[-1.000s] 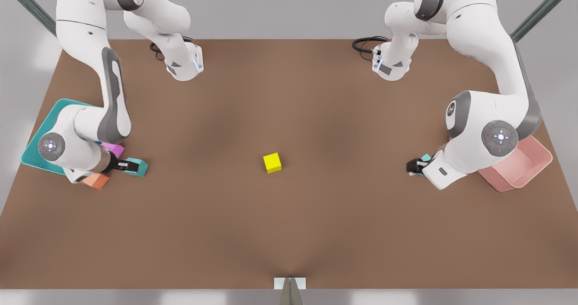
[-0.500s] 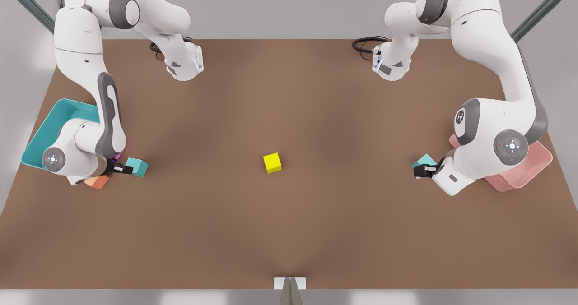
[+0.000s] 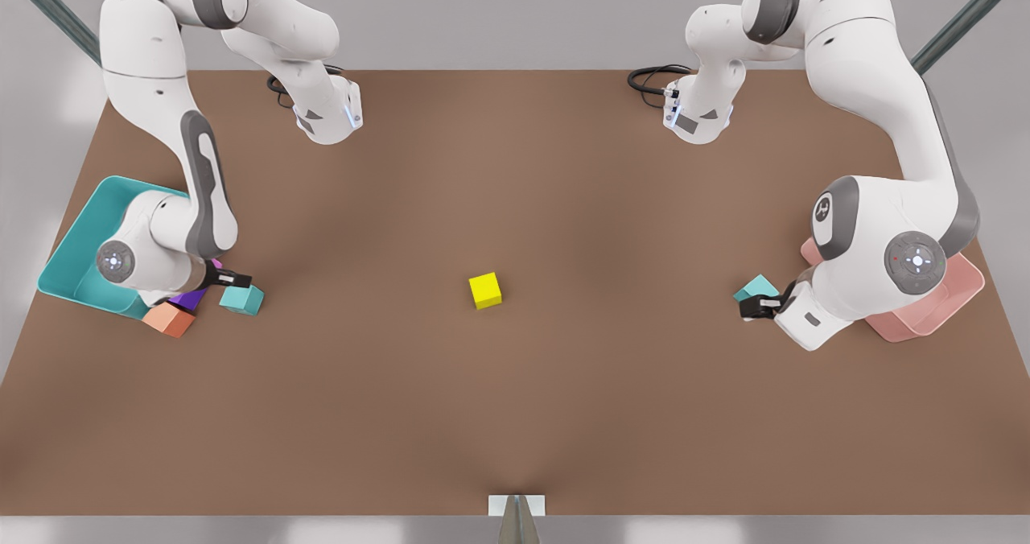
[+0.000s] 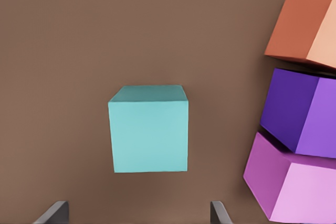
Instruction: Stack the two blue cubes on top of each other
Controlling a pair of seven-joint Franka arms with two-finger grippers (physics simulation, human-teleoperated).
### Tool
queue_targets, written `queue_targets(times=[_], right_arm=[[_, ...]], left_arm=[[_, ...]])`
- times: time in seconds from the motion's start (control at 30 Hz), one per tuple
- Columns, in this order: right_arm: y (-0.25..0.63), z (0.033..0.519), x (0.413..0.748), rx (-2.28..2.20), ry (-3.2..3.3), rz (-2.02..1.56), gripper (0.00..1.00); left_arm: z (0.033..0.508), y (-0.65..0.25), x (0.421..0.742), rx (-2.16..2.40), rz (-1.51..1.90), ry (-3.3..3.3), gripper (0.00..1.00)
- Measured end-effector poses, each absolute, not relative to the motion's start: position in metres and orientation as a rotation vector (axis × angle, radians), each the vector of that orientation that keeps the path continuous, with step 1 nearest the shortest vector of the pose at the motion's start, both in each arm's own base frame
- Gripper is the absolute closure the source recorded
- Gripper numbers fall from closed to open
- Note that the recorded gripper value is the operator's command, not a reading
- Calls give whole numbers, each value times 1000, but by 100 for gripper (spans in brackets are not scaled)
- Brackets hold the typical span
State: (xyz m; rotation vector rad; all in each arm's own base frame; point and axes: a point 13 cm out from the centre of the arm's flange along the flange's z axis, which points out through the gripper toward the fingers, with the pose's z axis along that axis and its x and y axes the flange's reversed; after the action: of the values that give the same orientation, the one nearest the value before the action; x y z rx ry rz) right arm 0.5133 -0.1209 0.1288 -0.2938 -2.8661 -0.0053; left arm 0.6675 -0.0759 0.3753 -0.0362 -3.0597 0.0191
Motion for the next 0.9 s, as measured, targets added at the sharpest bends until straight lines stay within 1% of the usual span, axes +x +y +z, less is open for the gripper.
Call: queue_targets(times=[0.77,0.9], right_arm=[[-133,81,528,-300,-2924,30,0],[-133,75,530,-300,-2932,35,0]], left_arm=[[376,-75,668,-26,16,-3062,0],[363,-75,670,-23,12,-3049,0]])
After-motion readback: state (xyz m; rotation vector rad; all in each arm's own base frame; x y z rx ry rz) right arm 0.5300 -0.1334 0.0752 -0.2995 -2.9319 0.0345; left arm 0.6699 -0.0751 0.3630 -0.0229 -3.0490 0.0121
